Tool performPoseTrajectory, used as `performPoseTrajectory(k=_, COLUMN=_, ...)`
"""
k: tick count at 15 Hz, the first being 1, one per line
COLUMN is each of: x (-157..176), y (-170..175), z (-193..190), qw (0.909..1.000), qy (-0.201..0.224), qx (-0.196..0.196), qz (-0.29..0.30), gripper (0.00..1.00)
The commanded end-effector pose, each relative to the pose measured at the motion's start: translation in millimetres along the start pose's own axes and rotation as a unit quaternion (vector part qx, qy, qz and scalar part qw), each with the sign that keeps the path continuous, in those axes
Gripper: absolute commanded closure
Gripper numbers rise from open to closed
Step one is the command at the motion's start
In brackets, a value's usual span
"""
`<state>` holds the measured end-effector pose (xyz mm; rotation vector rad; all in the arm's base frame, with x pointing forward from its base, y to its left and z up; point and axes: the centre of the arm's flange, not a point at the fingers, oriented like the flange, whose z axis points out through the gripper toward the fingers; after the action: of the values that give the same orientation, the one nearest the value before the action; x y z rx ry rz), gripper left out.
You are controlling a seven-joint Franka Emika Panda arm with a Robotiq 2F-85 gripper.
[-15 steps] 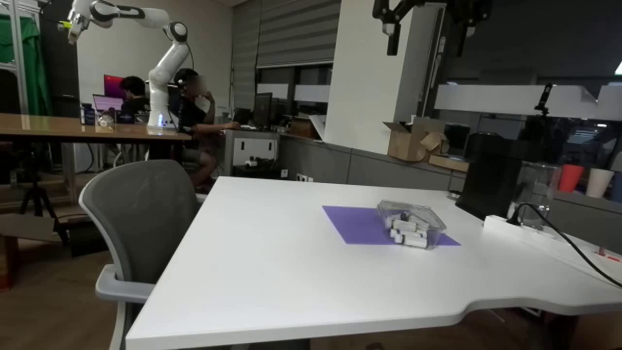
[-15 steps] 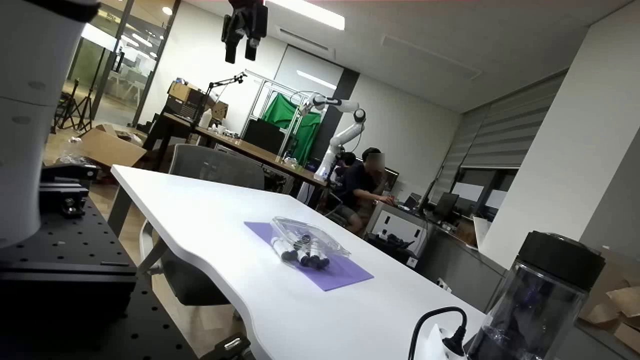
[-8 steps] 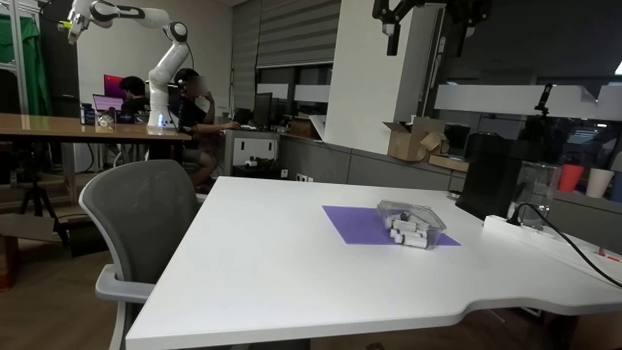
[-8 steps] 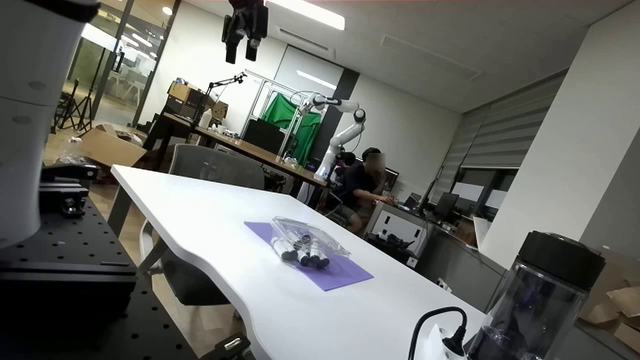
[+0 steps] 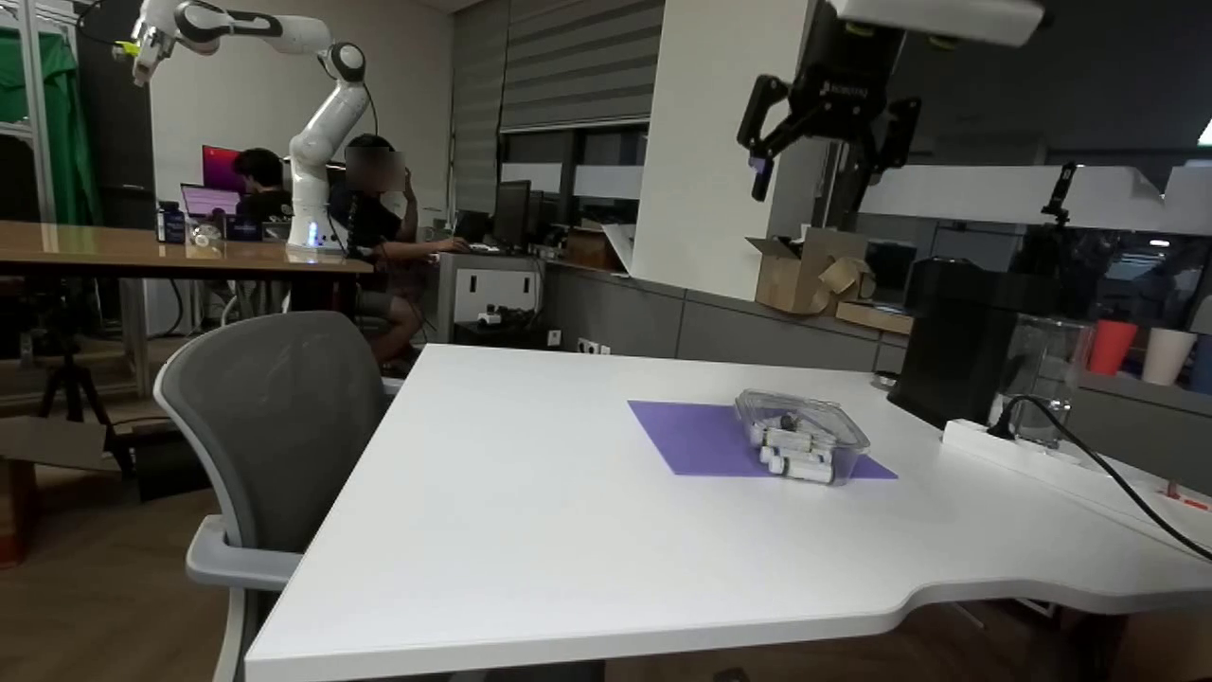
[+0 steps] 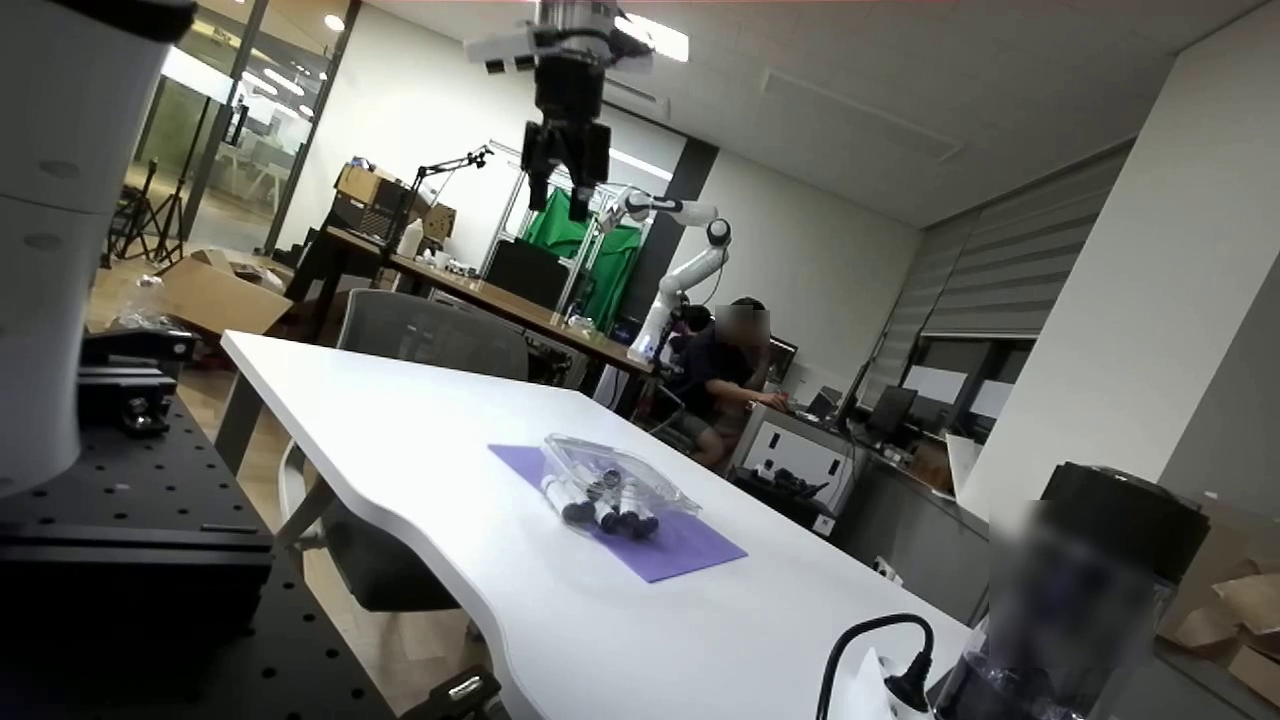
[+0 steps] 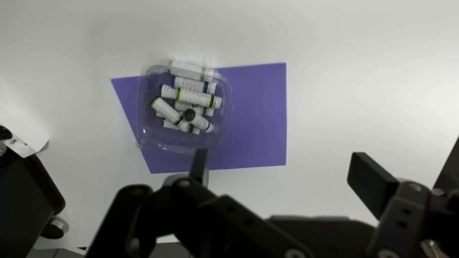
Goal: Open the plastic container on the table
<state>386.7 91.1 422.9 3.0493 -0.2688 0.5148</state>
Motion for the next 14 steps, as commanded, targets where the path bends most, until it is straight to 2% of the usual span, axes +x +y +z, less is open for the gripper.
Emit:
performPoseTrajectory(k=1, x=50.7, y=29.7, z=79.2, qw=0.9993, qy=-0.024, qx=-0.014, qz=0.026, gripper=0.0)
performPoseTrajectory(k=4, x=81.1, y=68.0, z=133.9, qw=0.9945, qy=-0.084, qx=-0.017, qz=0.06, gripper=0.0)
performPoseTrajectory(k=7, x=117.0, y=110.5, z=174.5, qw=0.9869, qy=-0.126, qx=-0.059, qz=0.081, gripper=0.0)
performPoseTrajectory(k=8, x=69.5, y=102.0, z=149.2, qw=0.9919, qy=-0.103, qx=-0.039, qz=0.064, gripper=0.0)
performPoseTrajectory(k=10, x=77.5, y=115.0, z=166.5, qw=0.9906, qy=-0.111, qx=-0.042, qz=0.068, gripper=0.0)
performPoseTrajectory(k=14, x=73.4, y=101.1, z=157.2, qw=0.9921, qy=-0.106, qx=-0.038, qz=0.056, gripper=0.0)
